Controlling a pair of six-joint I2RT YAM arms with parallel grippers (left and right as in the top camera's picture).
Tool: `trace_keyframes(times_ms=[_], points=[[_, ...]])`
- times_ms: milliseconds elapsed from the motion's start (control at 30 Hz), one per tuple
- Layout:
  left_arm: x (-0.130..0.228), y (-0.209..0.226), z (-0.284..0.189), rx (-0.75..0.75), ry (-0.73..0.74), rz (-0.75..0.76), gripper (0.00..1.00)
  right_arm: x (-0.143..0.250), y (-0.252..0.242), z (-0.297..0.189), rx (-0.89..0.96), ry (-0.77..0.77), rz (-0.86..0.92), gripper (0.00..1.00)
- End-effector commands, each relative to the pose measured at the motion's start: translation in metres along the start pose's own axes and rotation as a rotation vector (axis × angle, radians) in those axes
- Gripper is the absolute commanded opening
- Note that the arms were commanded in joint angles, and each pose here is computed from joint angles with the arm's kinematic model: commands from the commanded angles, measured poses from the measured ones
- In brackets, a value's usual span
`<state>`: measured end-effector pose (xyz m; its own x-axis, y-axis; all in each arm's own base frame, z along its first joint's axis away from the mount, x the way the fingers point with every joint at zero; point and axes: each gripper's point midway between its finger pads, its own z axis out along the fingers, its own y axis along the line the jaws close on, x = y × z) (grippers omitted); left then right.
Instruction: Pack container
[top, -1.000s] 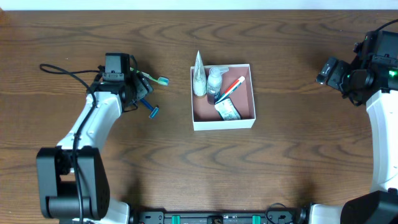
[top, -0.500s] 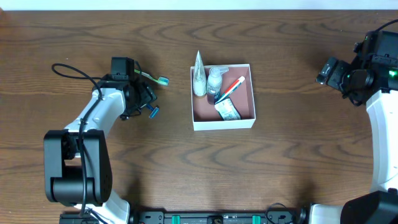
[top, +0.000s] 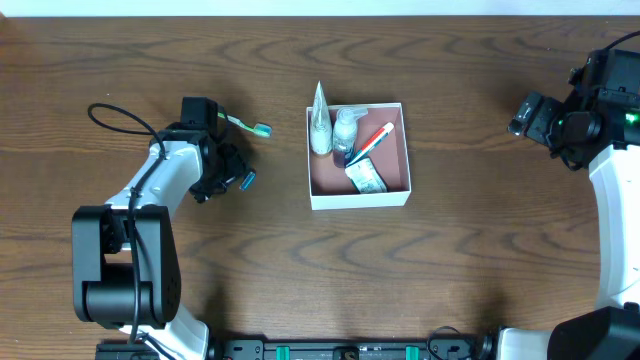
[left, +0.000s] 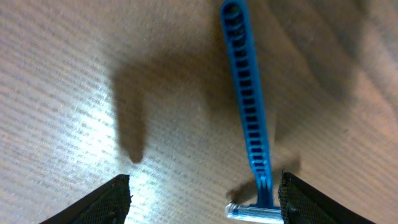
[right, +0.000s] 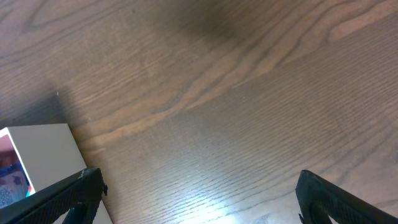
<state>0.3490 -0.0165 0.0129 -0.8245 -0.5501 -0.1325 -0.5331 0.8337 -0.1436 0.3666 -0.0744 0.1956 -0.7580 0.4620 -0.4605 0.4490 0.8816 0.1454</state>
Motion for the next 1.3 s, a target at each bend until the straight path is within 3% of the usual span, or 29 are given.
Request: trace_keyframes(times_ms=[0,300,733,1100,1267], points=[[-0.001,0.004,0.003,-0.023,0.005,0.035,0.76,0.000,-0.003,0.001,0.013,0.001,0.006,0.99],[-0.019,-0.013,0.006,0.025,-0.080,0.116,0.76,0.000,-0.003,0.001,0.013,0.001,0.006,0.99],[0.007,0.008,0.056,-0.066,0.067,0.113,0.76,0.000,-0.003,0.001,0.013,0.001,0.006,0.99],[0.050,0.037,0.046,-0.177,0.250,0.131,0.64,0.000,-0.003,0.001,0.013,0.001,0.006,0.99],[0.051,0.040,0.045,-0.185,0.258,0.152,0.55,0.000,-0.003,0.001,0.013,0.001,0.006,0.99]])
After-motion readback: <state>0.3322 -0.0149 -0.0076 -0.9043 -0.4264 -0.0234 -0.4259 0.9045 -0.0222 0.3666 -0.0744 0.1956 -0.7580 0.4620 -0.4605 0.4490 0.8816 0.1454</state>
